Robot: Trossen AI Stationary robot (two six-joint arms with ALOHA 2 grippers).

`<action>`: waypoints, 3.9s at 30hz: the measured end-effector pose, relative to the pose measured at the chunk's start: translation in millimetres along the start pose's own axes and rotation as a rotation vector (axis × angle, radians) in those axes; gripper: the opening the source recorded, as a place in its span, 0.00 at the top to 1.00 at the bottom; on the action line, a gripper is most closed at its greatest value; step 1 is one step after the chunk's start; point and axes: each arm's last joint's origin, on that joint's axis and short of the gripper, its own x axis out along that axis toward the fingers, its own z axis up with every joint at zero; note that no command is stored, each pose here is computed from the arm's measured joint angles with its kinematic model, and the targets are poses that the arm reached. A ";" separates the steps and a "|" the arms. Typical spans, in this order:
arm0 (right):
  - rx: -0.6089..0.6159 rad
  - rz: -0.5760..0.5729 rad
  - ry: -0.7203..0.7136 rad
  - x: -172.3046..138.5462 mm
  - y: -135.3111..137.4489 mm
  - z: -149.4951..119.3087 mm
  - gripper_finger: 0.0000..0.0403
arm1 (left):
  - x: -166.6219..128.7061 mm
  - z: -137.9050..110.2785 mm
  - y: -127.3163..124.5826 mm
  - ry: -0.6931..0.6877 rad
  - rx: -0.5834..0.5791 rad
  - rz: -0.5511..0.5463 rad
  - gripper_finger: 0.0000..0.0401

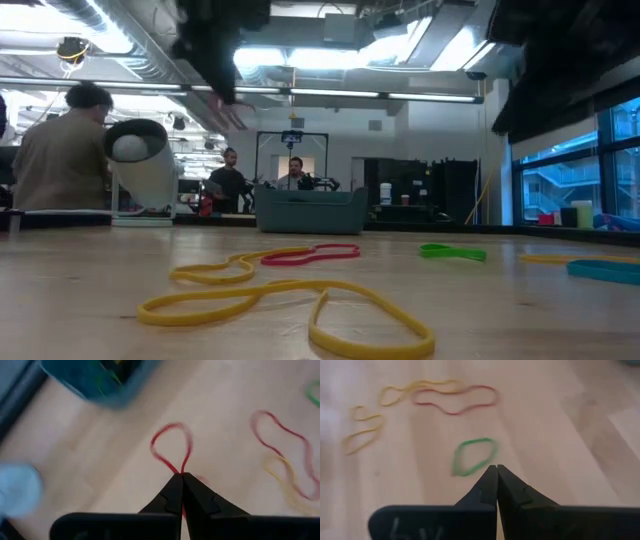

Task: Pick and place rubber bands into bin
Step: Put the red rubber band into the blue bin, then put the green rubber band into the blue bin

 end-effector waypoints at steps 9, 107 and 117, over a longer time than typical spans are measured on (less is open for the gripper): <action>0.156 0.003 -0.027 30.3 -38.3 -5.1 1.00 | 33.6 72.2 66.7 -0.192 0.135 -0.036 1.00; 0.335 -0.381 0.287 61.2 3.1 94.0 0.98 | 34.2 -117.7 98.4 -0.464 0.067 -0.327 1.00; 0.534 -0.372 0.461 108.8 24.3 91.2 0.79 | 30.8 -125.0 103.5 -0.455 0.121 -0.358 0.99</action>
